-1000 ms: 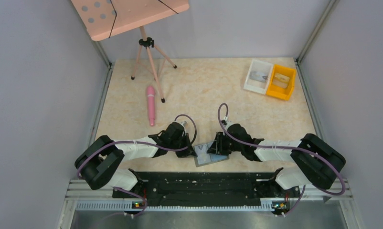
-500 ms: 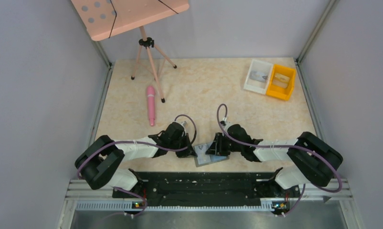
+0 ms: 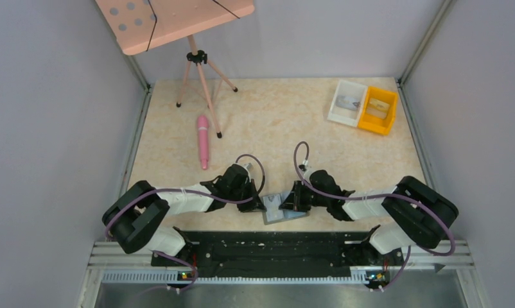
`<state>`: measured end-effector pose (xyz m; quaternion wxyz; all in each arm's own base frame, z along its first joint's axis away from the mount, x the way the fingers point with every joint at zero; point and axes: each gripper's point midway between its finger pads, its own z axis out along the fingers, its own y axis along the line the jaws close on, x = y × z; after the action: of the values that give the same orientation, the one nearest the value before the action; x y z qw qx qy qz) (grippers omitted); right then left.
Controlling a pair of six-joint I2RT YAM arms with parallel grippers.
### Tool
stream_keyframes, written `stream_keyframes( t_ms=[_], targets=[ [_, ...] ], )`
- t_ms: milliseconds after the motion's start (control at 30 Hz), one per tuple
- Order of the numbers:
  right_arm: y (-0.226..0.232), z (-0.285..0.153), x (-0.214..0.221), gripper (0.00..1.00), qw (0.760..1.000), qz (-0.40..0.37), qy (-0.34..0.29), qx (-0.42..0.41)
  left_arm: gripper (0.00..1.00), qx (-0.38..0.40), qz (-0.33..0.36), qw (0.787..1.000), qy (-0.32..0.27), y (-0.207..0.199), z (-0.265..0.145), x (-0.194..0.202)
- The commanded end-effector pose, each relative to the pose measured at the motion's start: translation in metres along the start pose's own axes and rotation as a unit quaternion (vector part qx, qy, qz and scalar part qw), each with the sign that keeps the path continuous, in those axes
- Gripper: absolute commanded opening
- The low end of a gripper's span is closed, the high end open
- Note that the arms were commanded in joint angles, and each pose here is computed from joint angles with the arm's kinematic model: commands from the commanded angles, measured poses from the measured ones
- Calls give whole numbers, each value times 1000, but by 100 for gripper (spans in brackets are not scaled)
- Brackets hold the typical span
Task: Take the credit cards out of the card holder
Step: Remove the credit card from the card holder.
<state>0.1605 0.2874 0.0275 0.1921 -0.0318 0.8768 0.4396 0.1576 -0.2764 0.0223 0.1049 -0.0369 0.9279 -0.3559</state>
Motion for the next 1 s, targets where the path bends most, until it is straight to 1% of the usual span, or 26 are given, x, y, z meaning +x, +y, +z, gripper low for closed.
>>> stream_keyframes(
  t_ms=[0,33,233,433,533,567,600,633,733,900,967],
  targets=[
    [11,-6,-14,3,999,-6,-25,-33,0,-43,1,999,6,22,3,8],
    [9,-9,-16,0,999,-6,-29,-31,0,-50,2,999,6,25,3,8],
    [-3,-23,-18,0,999,-1,-39,-13,0,-85,-6,996,10,39,3,10],
    [-12,-36,-29,0,998,0,-58,12,0,-86,-4,996,9,37,6,8],
    [-15,-39,-30,8,998,1,-58,16,0,-86,-5,996,9,37,6,7],
    [-15,-39,-29,9,998,1,-56,15,0,-85,-5,996,10,37,6,8],
    [-15,-39,-27,6,999,0,-53,11,0,-83,-4,996,11,36,6,8],
    [-13,-38,-26,0,999,-1,-50,4,0,-82,-4,997,10,35,6,7],
    [-8,-37,-24,0,999,2,-45,-13,0,-79,-5,997,9,34,6,7],
    [-5,-36,-26,0,999,6,-48,-21,0,-77,-5,997,6,33,4,7],
    [-3,-36,-28,8,999,4,-48,-22,0,-77,-6,997,6,34,3,7]
  ],
)
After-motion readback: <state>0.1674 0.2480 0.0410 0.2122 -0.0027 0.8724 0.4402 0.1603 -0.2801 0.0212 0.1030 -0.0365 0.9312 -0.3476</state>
